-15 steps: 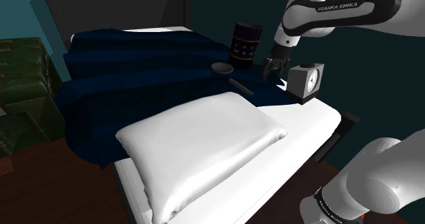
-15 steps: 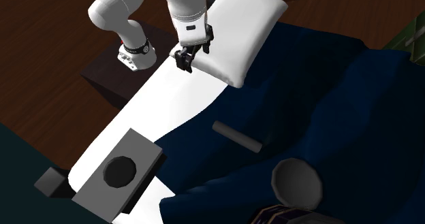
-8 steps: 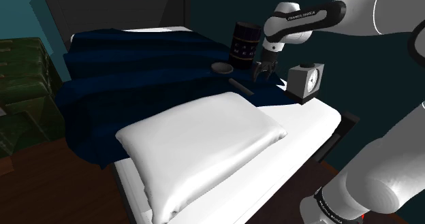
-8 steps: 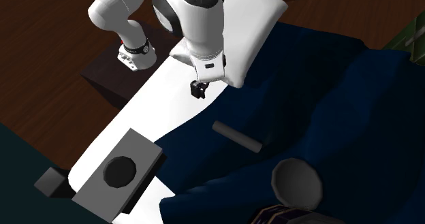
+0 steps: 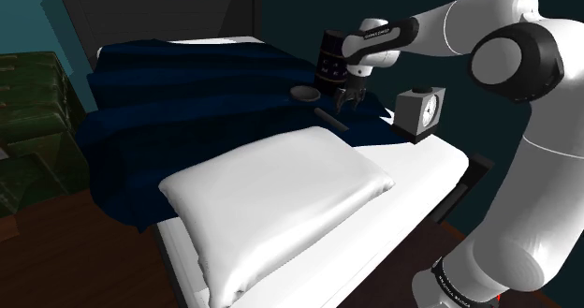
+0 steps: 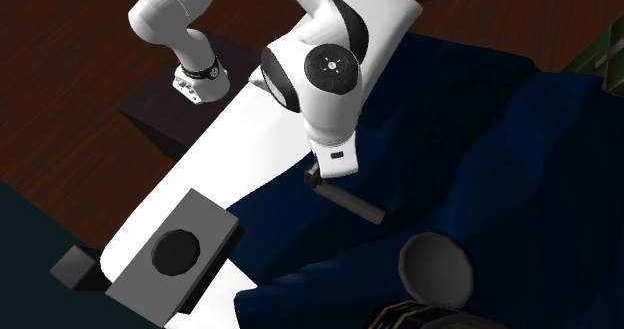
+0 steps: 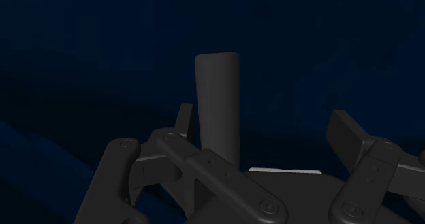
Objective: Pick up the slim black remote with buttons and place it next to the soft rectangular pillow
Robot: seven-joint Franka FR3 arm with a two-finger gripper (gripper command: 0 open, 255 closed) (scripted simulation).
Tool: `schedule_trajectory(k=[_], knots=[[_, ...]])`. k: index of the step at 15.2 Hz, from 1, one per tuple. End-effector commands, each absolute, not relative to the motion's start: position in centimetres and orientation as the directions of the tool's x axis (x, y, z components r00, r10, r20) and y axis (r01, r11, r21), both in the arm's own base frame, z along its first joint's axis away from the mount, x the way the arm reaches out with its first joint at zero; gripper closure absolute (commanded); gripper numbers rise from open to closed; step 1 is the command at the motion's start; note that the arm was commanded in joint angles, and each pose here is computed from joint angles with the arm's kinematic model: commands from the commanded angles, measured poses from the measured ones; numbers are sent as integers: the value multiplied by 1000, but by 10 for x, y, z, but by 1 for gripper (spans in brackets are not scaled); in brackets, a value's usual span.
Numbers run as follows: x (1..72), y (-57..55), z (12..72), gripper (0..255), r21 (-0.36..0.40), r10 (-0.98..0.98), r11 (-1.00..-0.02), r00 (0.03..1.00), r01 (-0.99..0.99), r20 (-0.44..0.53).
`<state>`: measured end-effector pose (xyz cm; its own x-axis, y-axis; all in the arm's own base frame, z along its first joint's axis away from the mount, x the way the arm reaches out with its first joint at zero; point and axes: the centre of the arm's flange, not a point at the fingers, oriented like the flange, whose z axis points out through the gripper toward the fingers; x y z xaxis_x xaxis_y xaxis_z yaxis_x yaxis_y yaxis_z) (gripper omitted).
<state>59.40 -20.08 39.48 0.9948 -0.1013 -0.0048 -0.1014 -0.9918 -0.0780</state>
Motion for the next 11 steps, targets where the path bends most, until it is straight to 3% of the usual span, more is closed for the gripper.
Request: schedule_trajectory(k=[1, 11], knots=[[614, -210, 378, 0, -79, -98, -992, 995, -98, -6], [646, -225, 323, 0, -81, -92, -992, 996, -93, -9]])
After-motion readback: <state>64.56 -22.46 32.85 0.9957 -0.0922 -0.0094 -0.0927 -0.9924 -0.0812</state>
